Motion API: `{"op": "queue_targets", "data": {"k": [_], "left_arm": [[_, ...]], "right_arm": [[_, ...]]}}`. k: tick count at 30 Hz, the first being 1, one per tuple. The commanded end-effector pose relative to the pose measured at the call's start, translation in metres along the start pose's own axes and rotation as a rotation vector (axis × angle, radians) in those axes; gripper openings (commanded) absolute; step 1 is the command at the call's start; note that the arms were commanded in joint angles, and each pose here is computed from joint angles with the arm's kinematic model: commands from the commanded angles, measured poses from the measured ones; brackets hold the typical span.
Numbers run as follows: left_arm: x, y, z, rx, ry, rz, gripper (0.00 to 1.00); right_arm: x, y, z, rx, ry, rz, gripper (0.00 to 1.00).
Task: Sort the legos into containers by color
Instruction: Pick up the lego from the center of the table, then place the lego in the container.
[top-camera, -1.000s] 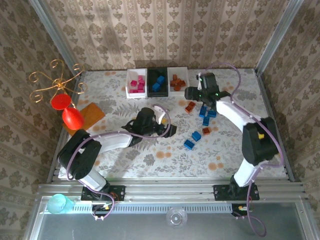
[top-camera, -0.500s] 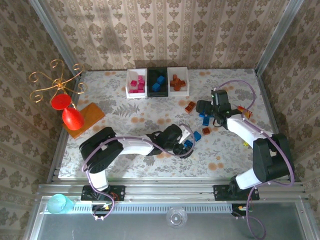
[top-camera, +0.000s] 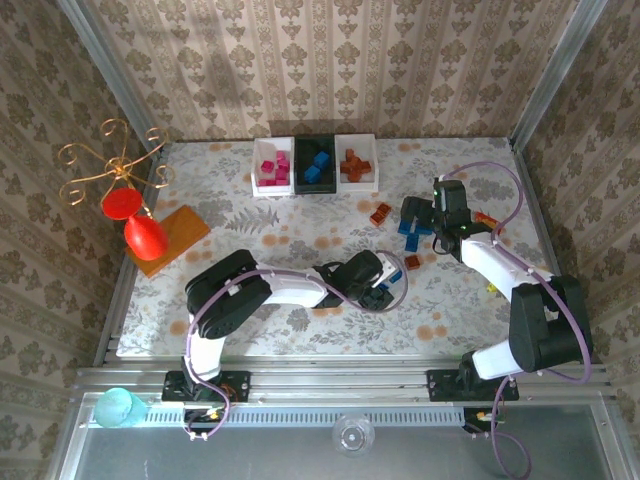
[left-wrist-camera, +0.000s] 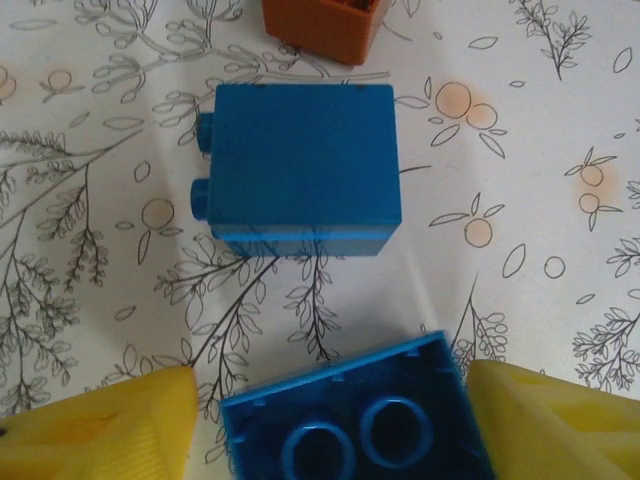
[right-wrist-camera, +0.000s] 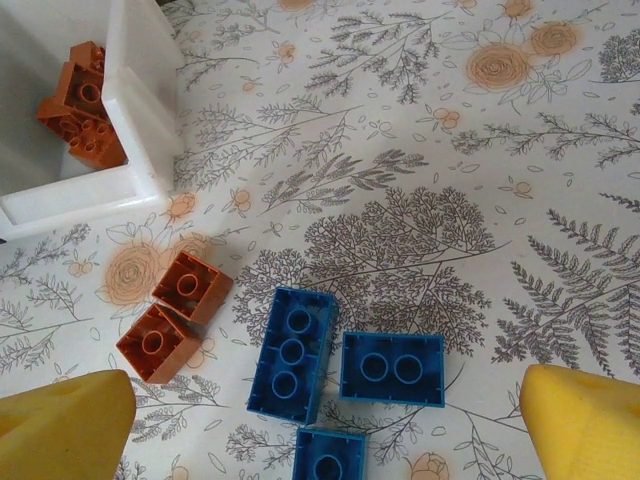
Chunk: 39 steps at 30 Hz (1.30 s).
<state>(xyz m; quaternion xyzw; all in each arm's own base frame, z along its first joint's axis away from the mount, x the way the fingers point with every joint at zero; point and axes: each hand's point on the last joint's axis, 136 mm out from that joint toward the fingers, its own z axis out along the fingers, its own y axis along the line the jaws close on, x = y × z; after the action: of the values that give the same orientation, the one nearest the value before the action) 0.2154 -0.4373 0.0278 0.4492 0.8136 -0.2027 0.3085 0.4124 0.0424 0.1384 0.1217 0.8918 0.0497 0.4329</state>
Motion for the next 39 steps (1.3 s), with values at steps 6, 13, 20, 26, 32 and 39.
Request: {"op": "queue_targets", "data": {"k": [6, 13, 20, 26, 32, 39], "left_arm": [[-0.003, 0.008, -0.005, -0.014, -0.095, -0.077, 0.50], [-0.023, 0.079, -0.060, -0.092, -0.292, -0.277, 0.44], [-0.040, 0.178, -0.103, -0.267, -0.344, -0.395, 0.44], [-0.063, 0.244, -0.113, -0.360, -0.349, -0.421, 0.44], [-0.089, 0.295, -0.098, -0.420, -0.310, -0.398, 0.44], [-0.109, 0.337, -0.070, -0.430, -0.261, -0.399, 0.47]], "right_arm": [[-0.001, 0.002, 0.001, -0.013, -0.006, 0.016, 1.00], [-0.002, 0.023, -0.002, -0.112, -0.006, 0.003, 0.99], [0.003, 0.052, -0.002, -0.158, 0.009, -0.086, 0.99], [0.009, 0.073, -0.001, -0.207, 0.030, -0.148, 0.99], [0.019, 0.103, 0.000, -0.281, 0.058, -0.208, 0.99], [0.028, 0.127, -0.003, -0.343, 0.072, -0.235, 1.00]]}}
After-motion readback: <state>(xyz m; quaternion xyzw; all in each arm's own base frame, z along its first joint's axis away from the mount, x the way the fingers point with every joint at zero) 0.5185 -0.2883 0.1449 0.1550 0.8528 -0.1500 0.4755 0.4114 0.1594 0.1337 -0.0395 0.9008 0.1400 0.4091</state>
